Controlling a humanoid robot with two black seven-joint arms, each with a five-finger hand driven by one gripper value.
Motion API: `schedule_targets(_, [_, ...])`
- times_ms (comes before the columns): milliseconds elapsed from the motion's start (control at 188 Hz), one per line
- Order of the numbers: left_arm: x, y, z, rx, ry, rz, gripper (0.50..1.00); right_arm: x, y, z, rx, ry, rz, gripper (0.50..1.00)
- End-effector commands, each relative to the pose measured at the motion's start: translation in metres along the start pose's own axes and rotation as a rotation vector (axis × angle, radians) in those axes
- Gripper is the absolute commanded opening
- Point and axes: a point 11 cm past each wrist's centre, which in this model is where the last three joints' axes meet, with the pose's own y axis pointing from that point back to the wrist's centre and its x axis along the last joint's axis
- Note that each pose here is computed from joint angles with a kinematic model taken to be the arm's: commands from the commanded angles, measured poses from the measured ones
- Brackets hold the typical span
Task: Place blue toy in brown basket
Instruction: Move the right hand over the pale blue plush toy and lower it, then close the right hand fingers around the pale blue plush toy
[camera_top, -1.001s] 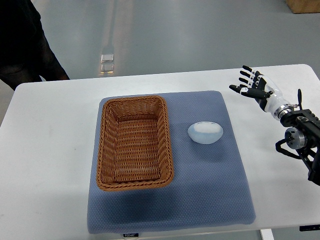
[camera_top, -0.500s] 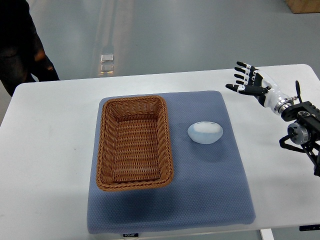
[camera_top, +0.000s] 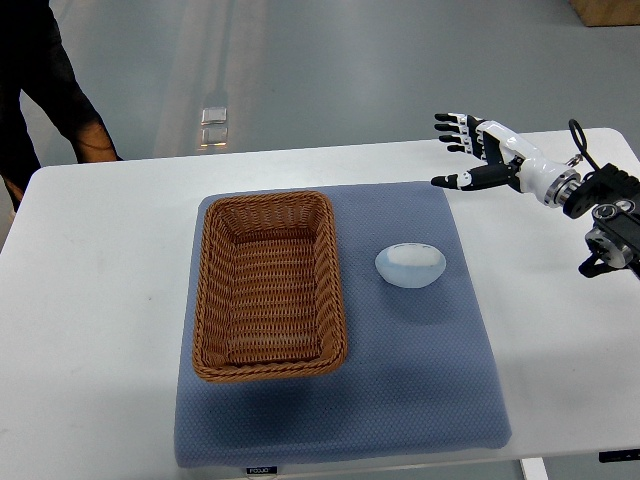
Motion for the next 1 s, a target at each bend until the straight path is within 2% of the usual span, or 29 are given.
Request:
schedule_targets(0, [0.0,0.0,0.002,-0.003,-0.002,0.0,1.0,0.002,0.0,-0.015,-0.007,0.121,-0.099,0.924])
schedule_targets(208, [0.0,0.0,0.003,-0.005,-0.002,0.0,1.0,-0.019,-0.001,-0.056,0.013,0.391,-0.355,0.924])
schedule_targets(319, [0.0,0.0,0.003,-0.005,0.0,0.001,1.0,-0.036,0.002,-0.063,0.002,0.479,-0.473,0.924])
schedule_targets(554, [0.003,0.0,0.003,-0.005,0.001,0.007,1.0,-0.062,0.001,-0.054,-0.041,0.671,-0.641,0.921])
schedule_targets(761, [0.003,0.0,0.003,-0.005,0.001,0.007,1.0,-0.083,-0.009,-0.046,-0.047,0.725,-0.684,0.919])
schedule_targets(996, [0.003,0.0,0.003,-0.005,0.001,0.007,1.0,-0.091,-0.008,-0.033,-0.076,0.755,-0.719,0.915])
